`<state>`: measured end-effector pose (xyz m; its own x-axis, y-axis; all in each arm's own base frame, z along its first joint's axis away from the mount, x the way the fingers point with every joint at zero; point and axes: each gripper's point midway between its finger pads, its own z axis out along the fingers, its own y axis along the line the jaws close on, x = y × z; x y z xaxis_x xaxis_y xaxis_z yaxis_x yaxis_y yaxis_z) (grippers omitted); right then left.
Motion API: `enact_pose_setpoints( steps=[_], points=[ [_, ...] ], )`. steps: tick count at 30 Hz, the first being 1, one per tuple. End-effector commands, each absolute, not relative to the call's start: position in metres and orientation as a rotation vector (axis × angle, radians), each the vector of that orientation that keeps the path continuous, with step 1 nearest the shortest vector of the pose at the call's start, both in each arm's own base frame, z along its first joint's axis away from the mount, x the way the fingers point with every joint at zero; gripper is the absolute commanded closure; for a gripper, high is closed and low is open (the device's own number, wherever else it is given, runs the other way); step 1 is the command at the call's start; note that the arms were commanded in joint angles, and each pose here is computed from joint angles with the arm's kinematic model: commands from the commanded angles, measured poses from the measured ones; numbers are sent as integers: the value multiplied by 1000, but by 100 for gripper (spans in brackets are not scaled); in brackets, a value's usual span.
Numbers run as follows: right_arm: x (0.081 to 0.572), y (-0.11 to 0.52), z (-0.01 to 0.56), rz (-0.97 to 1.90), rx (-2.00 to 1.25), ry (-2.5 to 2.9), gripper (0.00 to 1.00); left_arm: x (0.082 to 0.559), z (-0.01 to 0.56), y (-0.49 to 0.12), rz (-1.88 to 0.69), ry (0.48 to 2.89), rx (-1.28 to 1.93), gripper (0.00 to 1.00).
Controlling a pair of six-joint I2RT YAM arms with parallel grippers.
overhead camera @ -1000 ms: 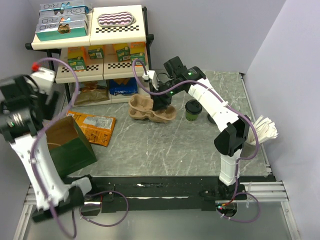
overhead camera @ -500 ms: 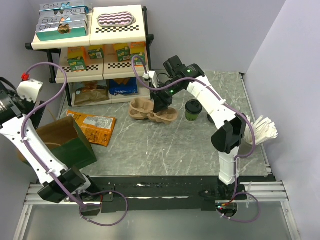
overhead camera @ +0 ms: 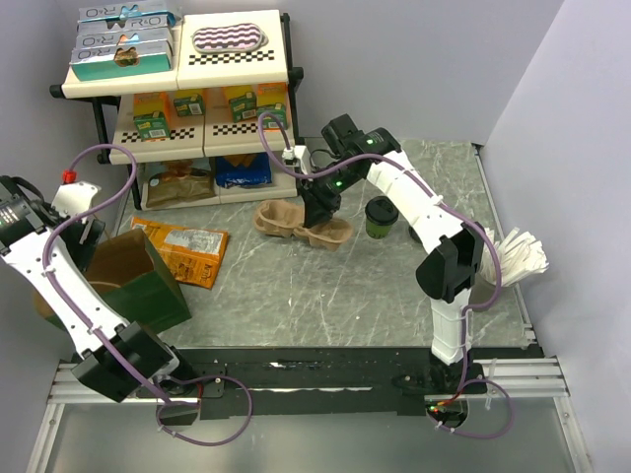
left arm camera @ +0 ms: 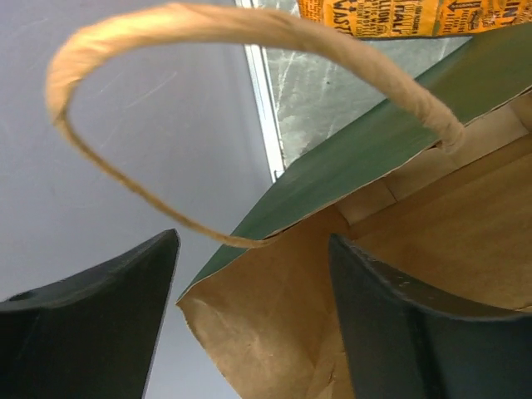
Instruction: Pack the takeout coffee
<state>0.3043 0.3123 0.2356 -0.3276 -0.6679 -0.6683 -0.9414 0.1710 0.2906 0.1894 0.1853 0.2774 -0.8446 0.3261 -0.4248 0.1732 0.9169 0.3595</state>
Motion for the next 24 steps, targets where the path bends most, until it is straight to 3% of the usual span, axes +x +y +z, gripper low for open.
enact_pose_setpoints(
  steps=[1,10,14,17,18,19,21,24],
  points=[
    [298,307,246,966,-1503,2070,100,190,275,175,351,2575,355,26],
    [300,307,245,962,-1514,2062,100,182,272,171,366,2580,360,44],
    [300,306,243,947,-1521,2064,100,174,271,170,401,2598,349,63],
    [303,304,243,921,-1499,2084,100,168,273,166,428,2588,372,66],
    [309,303,241,882,-1480,2091,100,166,274,165,434,2582,383,72],
    [310,301,238,873,-1451,2124,100,166,272,163,430,2577,397,86],
    [318,296,239,797,-1422,2134,100,164,276,154,435,2537,431,97],
    [335,290,253,716,-1311,2106,100,162,277,141,422,2482,492,99]
  ],
)
